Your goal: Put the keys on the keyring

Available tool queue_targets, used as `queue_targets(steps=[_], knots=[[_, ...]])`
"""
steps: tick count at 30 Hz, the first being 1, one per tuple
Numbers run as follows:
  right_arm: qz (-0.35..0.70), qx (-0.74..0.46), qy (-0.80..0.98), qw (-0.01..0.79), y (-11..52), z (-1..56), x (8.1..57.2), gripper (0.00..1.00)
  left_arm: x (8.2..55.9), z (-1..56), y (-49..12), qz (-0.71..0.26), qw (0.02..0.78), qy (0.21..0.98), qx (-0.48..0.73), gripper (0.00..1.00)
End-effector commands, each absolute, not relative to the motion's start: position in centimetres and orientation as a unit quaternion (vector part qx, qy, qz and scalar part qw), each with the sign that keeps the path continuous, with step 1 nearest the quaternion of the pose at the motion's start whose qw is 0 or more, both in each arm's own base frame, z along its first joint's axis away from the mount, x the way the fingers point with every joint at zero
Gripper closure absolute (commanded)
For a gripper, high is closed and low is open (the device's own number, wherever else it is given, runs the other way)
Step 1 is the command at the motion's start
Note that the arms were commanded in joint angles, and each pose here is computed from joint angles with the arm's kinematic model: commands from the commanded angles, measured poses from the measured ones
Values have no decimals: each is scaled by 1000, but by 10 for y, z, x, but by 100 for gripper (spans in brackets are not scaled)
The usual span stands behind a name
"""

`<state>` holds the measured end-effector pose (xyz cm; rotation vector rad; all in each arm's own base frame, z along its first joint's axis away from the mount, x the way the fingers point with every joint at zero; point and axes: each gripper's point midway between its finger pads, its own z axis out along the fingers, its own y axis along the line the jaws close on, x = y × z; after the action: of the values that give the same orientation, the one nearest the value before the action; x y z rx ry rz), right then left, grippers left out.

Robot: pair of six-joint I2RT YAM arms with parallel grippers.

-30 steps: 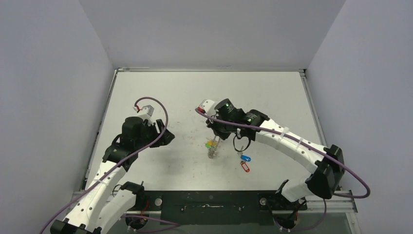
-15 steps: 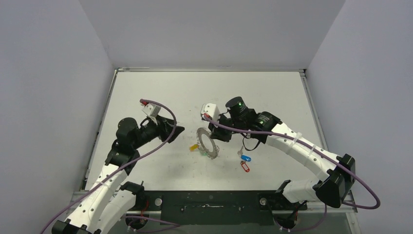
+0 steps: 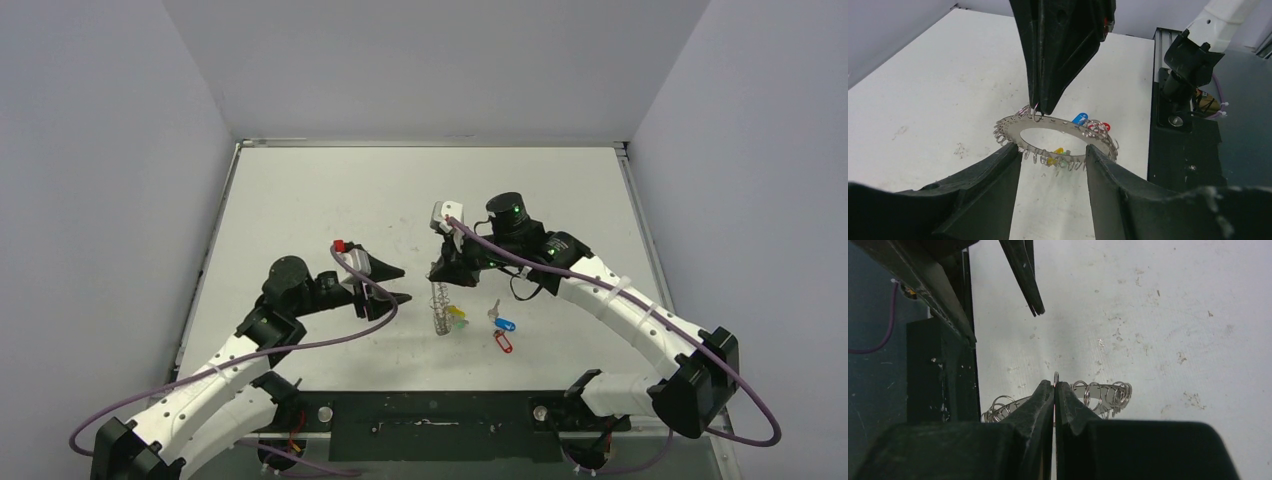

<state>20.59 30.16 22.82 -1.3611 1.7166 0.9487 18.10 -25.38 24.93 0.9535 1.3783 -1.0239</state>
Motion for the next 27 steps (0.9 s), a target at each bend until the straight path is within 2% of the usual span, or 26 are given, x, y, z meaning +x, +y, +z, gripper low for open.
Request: queue_targets(steps=[1,10,19,23,27], knots=[[422,-548,596,408,312,265,192,100,183,265,-266,-409,598,531,440,52],[436,-560,573,411,311,268,183,100,183,257,-282,-409,591,530,450,63],[448,-563,564,405,314,270,180,100,185,262,-286,-407,597,525,450,70],[446,-563,565,406,313,270,181,100,184,265,-285,-408,601,521,448,70],[441,-564,567,407,313,270,182,100,185,272,-282,-404,614,517,439,66]])
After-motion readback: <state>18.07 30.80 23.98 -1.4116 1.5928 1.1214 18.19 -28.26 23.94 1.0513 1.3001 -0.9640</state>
